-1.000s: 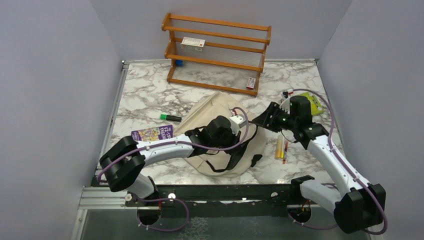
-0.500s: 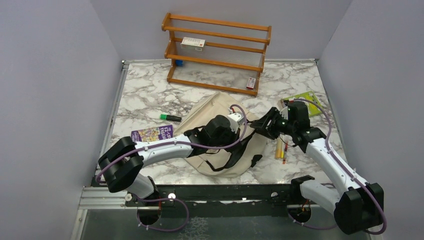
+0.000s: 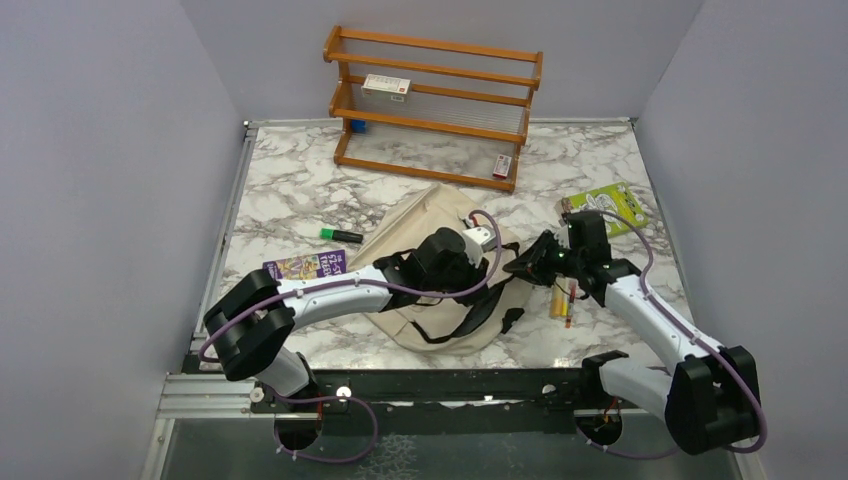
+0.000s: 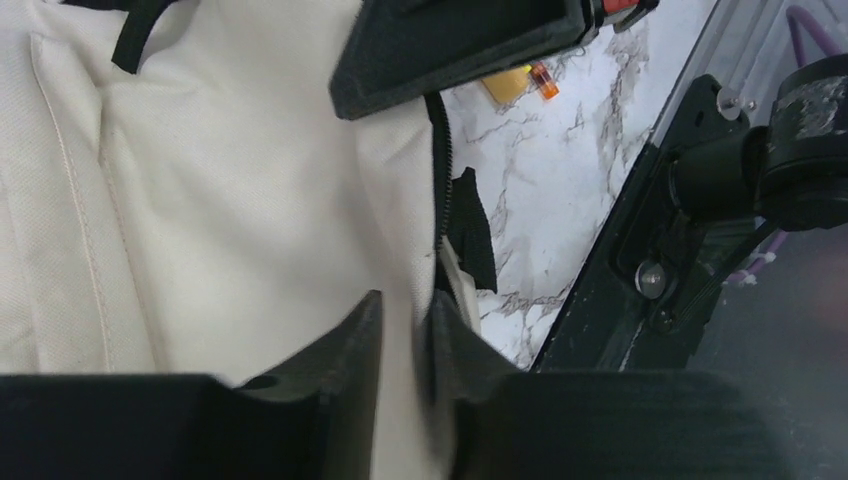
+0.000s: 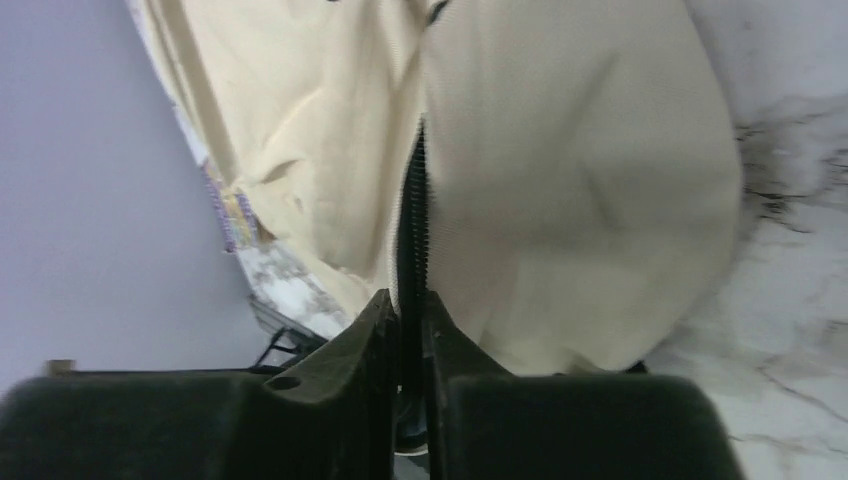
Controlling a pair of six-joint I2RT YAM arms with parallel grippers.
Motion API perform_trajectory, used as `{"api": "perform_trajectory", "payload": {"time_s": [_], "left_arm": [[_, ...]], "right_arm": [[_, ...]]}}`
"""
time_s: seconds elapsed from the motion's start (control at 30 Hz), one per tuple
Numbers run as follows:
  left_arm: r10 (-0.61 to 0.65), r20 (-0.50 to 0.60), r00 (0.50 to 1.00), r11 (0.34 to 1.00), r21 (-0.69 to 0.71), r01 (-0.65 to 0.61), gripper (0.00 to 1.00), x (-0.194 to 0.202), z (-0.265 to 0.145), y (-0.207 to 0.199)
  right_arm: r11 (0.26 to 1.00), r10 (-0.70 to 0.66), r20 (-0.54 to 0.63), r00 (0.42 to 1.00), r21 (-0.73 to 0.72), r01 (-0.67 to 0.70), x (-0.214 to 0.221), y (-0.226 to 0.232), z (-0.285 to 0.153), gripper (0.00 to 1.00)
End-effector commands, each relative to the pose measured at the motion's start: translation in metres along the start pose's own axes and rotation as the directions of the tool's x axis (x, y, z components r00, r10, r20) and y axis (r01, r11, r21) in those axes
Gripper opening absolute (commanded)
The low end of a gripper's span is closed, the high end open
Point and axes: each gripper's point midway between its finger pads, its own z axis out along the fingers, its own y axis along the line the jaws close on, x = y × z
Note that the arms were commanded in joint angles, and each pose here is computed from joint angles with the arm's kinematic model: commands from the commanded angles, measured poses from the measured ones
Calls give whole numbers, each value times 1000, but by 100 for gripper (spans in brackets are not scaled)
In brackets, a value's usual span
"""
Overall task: Pack the student bag
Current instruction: Unzip the student bag at the center of the board.
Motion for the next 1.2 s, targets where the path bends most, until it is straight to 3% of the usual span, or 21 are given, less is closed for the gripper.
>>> {"api": "perform_trajectory", "payload": {"time_s": [0.0,0.2,0.27,0.47,0.63,0.83,0.97,1.17], "left_arm": [[23,54,998,1000,0,-23,35,-23,-7,-2],[-63,127,990,998,-17,66,57,-49,-15,21],[-102,160,982,994,-30,108,60,-60,-15,34],[-94,186,978,988,-100,114,63,-92,6,58],[-52,118,992,993,-98,64,59,-97,44,69],[138,-19,990,989,-51,-139,55,-72,65,78],[340,-101,935,940,44,-337,58,-49,63,78],[498,-126,858,867,56,-495,60,-44,74,94]], "right_arm": [[998,9,33,999,59,-11,10,-28,0,12],[991,58,25,998,122,-60,28,-64,6,6],[989,65,23,998,132,-67,32,-71,9,5],[983,68,22,997,172,-70,38,-91,15,4],[982,74,16,997,174,-75,42,-96,17,4],[986,57,26,998,153,-60,38,-89,15,4],[988,42,29,999,146,-45,36,-85,13,4],[990,39,21,999,137,-41,37,-83,12,4]]}}
